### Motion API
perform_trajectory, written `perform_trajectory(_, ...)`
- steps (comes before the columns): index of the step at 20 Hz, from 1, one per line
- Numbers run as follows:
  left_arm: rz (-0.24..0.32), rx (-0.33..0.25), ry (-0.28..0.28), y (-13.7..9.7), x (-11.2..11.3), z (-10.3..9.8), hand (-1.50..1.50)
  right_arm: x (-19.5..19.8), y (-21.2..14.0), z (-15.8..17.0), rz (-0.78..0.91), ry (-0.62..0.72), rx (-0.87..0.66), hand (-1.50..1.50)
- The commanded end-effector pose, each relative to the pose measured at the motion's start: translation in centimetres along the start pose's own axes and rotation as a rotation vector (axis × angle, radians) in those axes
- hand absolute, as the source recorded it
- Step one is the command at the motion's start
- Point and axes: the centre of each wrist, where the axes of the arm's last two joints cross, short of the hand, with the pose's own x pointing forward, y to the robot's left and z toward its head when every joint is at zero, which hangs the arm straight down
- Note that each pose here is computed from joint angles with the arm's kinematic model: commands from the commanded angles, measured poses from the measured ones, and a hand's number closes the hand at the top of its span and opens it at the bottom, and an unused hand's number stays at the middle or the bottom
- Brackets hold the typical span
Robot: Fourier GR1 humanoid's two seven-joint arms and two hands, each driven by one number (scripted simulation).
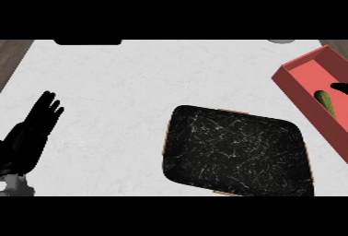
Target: Pick the squash from the tray and place it in the cardboard box
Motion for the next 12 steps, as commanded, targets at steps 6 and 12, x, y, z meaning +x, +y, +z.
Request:
perform_trajectory(6,0.004,-0.007,-0.006,-0.2,0.5,0.2,0.0,-4.7,-5.7,1.3,-0.317,0.062,-0.177,-1.5)
perform_trajectory(12,-0.006,0.002,-0.006,0.6,0.4,0.2,0.0,-8.4,-13.2,2.5,-0.385,0.054,-0.212,-1.5)
